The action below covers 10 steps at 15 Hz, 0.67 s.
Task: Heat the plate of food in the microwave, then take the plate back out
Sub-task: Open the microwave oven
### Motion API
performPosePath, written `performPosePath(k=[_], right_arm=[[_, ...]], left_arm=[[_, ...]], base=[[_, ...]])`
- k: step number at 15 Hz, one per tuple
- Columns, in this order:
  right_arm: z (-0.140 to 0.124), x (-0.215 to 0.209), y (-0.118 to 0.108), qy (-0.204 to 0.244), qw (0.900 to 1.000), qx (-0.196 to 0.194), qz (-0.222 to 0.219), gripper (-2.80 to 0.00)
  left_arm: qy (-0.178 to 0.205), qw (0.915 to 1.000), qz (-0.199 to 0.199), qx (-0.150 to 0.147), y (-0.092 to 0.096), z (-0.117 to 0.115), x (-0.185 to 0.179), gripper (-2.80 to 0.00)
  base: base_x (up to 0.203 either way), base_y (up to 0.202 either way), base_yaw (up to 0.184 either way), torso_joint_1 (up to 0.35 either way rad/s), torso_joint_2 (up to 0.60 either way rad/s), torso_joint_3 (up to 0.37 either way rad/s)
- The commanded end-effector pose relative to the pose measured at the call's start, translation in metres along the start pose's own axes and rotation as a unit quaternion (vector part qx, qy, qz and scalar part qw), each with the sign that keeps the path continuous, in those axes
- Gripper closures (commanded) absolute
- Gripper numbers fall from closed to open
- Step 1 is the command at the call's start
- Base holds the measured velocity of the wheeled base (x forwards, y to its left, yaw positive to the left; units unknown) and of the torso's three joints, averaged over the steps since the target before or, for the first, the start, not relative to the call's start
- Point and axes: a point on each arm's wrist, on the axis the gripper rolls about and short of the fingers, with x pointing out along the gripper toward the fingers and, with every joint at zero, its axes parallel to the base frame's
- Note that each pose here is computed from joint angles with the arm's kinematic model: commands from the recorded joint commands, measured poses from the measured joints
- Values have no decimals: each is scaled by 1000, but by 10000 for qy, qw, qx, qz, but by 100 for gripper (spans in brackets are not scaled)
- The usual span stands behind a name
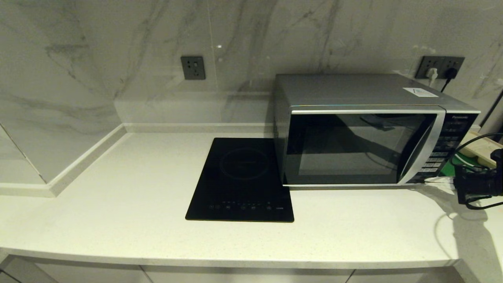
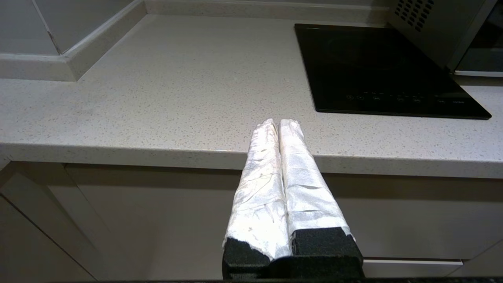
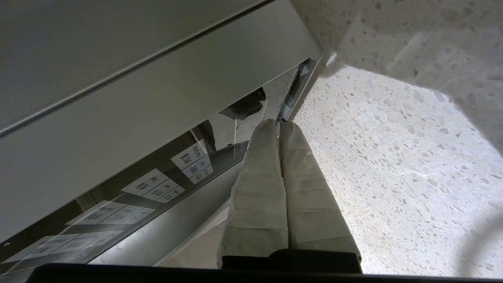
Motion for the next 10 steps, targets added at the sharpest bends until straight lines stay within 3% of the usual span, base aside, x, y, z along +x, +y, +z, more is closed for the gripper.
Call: performPosePath(k=[1, 10], right_arm=[[0, 0, 1, 22, 10000, 7, 33, 0], [1, 0, 2, 21, 10000, -21, 57, 0]], left_arm=[[-3, 10000, 0, -5, 0, 0, 0, 0], [-3, 10000, 0, -5, 0, 0, 0, 0]], base=[[0, 0, 0, 0, 0, 0], [0, 0, 0, 0, 0, 0]])
